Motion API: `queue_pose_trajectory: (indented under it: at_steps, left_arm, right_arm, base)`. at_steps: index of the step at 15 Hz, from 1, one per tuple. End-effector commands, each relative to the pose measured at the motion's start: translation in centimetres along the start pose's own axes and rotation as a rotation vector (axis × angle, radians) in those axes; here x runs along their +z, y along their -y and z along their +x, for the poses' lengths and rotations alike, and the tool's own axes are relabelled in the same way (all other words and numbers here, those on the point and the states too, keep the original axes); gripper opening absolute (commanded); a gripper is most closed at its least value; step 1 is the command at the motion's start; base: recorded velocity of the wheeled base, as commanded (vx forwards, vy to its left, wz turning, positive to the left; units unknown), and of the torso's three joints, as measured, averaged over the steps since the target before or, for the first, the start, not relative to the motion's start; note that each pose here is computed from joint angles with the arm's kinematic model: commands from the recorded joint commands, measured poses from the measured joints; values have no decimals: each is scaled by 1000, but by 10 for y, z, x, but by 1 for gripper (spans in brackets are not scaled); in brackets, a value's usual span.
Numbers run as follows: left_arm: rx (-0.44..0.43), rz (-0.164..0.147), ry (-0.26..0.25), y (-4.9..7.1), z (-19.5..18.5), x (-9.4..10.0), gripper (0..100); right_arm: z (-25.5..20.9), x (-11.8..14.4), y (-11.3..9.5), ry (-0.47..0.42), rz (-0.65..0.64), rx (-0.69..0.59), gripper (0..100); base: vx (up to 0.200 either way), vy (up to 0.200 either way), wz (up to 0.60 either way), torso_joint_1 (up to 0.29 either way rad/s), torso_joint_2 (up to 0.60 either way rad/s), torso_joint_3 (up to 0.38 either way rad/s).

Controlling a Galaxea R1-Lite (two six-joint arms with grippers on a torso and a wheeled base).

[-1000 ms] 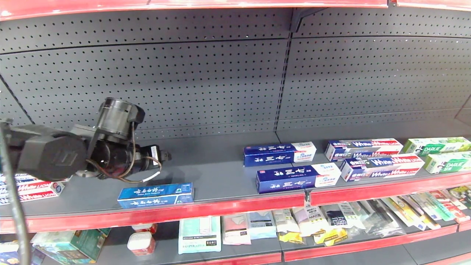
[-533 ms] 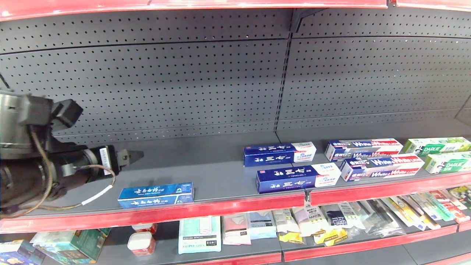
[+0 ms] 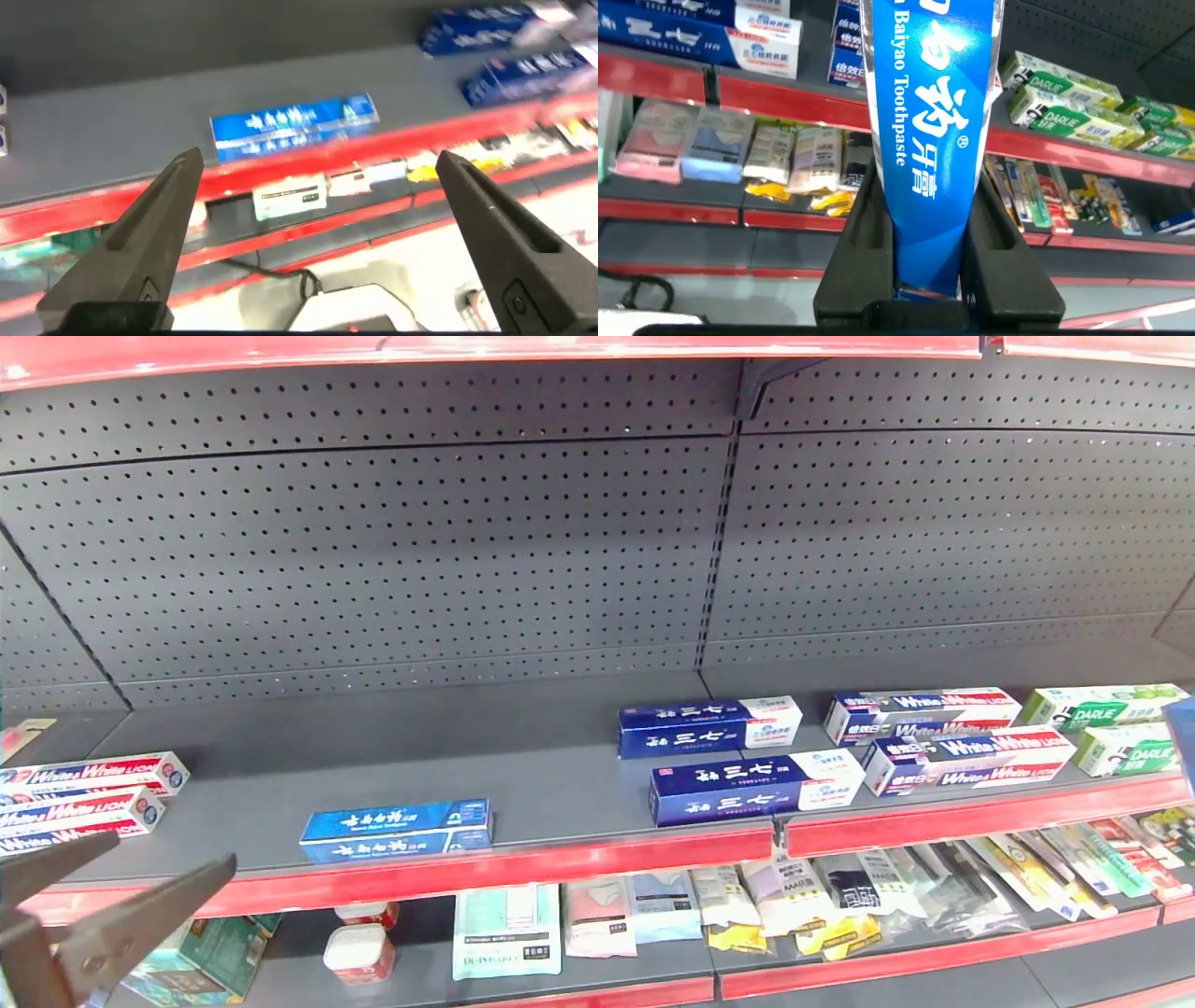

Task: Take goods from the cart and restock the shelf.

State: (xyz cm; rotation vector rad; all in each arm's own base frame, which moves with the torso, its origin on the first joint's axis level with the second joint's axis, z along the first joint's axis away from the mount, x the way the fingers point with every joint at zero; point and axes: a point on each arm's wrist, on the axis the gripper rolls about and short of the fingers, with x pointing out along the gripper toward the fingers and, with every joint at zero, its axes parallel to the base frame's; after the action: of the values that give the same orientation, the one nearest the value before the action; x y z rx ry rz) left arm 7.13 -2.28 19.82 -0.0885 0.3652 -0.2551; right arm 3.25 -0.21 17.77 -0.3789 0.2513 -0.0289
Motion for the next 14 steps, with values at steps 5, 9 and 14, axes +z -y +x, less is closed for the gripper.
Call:
queue_pose_trajectory:
  at_steps: [5,9,14]
  left_arm:
    - [-68,203,94,-15,-75,-91,100]
    - [-36,268,117,-19,-83,-112,100]
    - [-30,312,144,-21,-81,-125,100]
  right_arm:
    - [15,11,1,-13,-42,112,0]
    - [17,14,1,-15,-37,122,0]
    - [17,14,1,-16,-23,122,0]
  base:
    - [0,0,0,0,0,0]
    - [0,0,300,0,0,-2]
    - [0,0,600,8,2,1]
